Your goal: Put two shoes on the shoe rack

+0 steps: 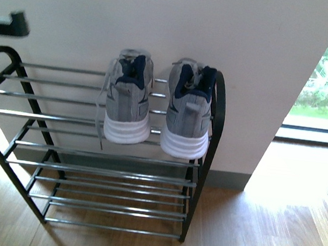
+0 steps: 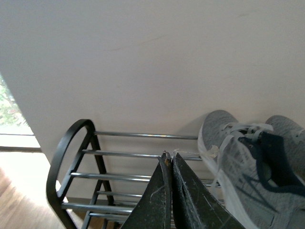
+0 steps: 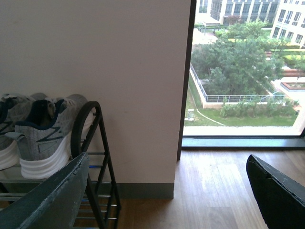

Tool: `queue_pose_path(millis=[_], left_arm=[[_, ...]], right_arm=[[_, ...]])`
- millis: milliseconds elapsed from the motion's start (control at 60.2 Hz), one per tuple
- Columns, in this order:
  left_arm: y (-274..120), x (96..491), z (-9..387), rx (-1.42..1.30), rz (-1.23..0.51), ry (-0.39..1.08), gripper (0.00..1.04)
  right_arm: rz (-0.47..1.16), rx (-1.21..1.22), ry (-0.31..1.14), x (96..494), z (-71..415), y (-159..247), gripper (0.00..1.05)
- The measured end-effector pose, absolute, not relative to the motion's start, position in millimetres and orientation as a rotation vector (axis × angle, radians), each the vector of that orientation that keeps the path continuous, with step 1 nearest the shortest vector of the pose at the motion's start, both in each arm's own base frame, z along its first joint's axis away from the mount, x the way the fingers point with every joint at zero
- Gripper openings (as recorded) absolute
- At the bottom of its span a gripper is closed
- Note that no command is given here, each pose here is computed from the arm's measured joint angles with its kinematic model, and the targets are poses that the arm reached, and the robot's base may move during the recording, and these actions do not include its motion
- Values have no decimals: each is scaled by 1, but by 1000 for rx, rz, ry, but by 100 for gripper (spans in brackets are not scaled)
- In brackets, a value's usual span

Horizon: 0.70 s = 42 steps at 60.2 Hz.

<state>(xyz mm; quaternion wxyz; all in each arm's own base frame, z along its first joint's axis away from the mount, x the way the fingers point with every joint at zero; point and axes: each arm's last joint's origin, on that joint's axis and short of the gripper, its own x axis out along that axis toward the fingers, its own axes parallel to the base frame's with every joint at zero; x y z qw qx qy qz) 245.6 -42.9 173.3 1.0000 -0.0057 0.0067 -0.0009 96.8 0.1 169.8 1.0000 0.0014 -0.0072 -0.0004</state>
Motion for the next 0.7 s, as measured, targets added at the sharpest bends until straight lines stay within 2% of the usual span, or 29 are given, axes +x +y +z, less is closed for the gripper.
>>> queue_pose_path(millis=[249,697], left_arm=[[-26,210,160,-8,-11,20,1],[-3,166,162,-10,-10,15,1]], right_arm=[[-1,3,-14,97,170,0,96],[-1,3,-14,97,170,0,96]])
